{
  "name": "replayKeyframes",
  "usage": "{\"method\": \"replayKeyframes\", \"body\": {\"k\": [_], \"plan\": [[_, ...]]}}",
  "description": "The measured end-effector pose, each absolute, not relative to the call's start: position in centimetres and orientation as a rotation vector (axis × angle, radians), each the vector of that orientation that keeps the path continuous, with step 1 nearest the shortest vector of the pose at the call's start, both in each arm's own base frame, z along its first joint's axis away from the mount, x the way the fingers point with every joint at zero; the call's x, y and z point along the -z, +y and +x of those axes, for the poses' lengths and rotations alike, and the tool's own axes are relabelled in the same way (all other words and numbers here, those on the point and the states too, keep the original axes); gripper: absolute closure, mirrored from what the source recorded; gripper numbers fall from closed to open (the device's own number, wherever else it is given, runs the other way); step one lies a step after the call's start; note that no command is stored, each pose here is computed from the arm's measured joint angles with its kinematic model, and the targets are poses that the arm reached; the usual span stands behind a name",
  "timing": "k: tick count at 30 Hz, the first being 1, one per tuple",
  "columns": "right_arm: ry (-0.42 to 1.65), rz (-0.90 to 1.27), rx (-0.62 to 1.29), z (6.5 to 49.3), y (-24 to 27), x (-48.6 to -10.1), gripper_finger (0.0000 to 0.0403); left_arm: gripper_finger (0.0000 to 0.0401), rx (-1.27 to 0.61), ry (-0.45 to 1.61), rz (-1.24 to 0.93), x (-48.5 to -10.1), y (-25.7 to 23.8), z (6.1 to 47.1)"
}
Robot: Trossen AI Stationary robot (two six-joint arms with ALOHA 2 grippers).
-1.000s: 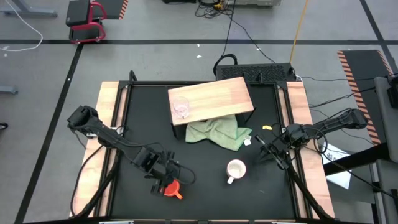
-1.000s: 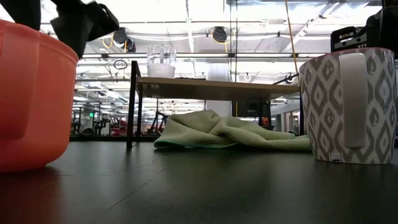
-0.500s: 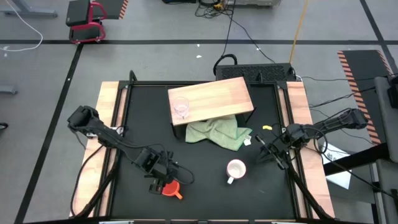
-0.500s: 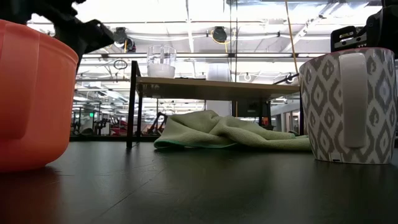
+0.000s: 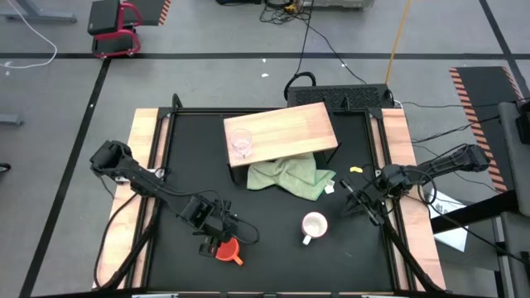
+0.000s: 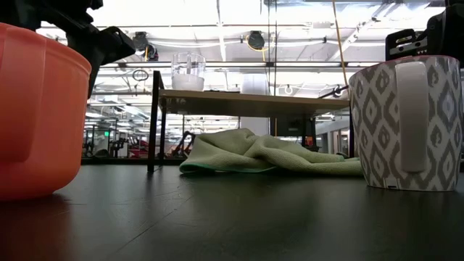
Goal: Stack small to large cups/mugs on shelf
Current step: Put orange cup on the shelf
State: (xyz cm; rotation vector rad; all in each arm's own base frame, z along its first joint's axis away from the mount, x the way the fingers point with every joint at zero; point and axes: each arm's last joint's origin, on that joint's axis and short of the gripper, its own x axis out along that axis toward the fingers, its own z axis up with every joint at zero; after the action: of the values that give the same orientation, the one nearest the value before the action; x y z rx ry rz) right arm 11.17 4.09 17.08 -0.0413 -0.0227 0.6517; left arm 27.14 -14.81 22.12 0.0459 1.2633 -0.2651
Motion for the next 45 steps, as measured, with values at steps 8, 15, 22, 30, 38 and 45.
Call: {"method": "replayKeyframes", "body": {"k": [8, 15, 22, 30, 38, 45], "plan": [[-0.024, -0.046, -0.652, 11.17, 4.09, -17.08, 0.0403, 0.0220, 0.268, 1.262, 0.049, -22.12, -14.81, 27.15], [-0.025, -0.049, -0.652, 11.17, 4.09, -17.07, 0.0403, 0.0268, 0.267, 1.261, 0.049, -22.12, -14.81, 27.15], [-0.025, -0.049, -0.651, 11.17, 4.09, -17.08, 0.0403, 0.0301, 0.262, 1.257, 0.061, -22.12, -14.78, 27.17], [-0.025, -0.049, -0.652, 11.17, 4.09, -17.08, 0.0403, 0.0355, 0.279, 1.238, 0.076, -22.18, -14.85, 27.31], [-0.024, -0.048, -0.652, 11.17, 4.09, -17.07, 0.0403, 0.0388, 0.296, 1.203, 0.163, -22.25, -14.81, 27.47], [-0.024, -0.045, -0.651, 11.17, 4.09, -17.08, 0.0403, 0.0394, 0.335, 1.165, 0.242, -22.76, -14.69, 27.35]]}}
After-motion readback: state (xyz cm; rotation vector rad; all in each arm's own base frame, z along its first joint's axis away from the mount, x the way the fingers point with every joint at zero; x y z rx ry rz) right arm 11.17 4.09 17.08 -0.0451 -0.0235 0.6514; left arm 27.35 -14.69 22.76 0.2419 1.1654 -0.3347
